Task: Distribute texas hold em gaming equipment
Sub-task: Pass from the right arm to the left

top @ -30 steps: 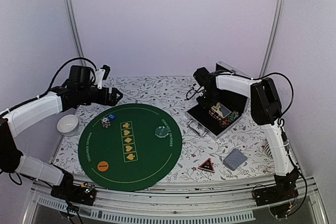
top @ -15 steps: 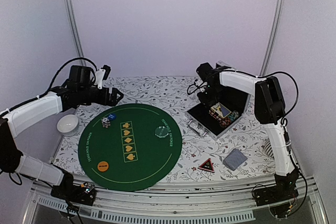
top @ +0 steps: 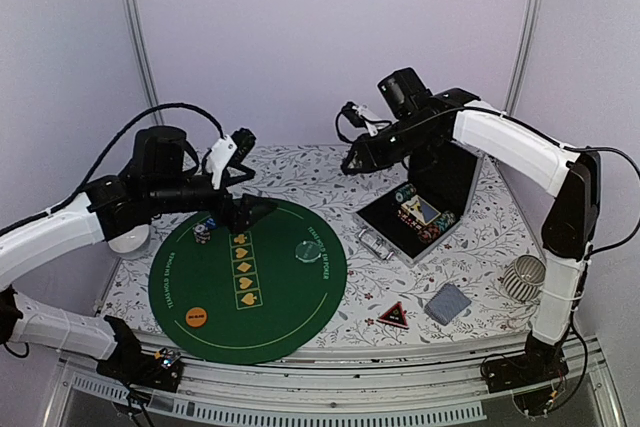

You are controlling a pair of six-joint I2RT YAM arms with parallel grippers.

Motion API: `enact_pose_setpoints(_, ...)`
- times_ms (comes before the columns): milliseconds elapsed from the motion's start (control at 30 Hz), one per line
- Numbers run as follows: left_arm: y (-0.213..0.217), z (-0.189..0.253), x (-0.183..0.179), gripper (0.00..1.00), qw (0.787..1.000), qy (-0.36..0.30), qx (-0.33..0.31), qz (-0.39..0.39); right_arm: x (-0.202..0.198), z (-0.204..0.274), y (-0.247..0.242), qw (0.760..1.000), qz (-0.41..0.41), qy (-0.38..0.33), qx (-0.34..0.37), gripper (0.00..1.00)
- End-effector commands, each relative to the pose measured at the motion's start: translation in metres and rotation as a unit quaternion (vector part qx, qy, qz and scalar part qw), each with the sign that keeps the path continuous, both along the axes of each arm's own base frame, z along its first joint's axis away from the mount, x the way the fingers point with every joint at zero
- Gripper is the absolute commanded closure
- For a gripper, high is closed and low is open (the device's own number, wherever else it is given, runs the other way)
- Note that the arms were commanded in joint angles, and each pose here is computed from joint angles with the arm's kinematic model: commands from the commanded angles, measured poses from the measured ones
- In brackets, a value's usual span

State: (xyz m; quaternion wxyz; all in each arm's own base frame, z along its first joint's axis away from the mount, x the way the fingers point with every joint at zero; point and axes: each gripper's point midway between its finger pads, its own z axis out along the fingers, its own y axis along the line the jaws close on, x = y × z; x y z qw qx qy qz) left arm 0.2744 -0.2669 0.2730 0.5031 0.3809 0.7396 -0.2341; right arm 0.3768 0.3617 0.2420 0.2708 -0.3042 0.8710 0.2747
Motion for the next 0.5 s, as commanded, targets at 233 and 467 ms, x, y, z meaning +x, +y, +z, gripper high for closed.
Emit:
enact_pose_setpoints(233,-0.042,-0.013,-0.074,0.02,0.964,-0.186,0.118,-0.146,-0.152,0.013,0.082,0.95,0.19,0.175,0.175,0.98)
enact_pose_setpoints(467,-0.057,-0.034,-0.094,0.02,0.957,-0.167,0.134,-0.198,-0.175,0.002,0.105,0.934,0.219,0.208,0.193,0.98)
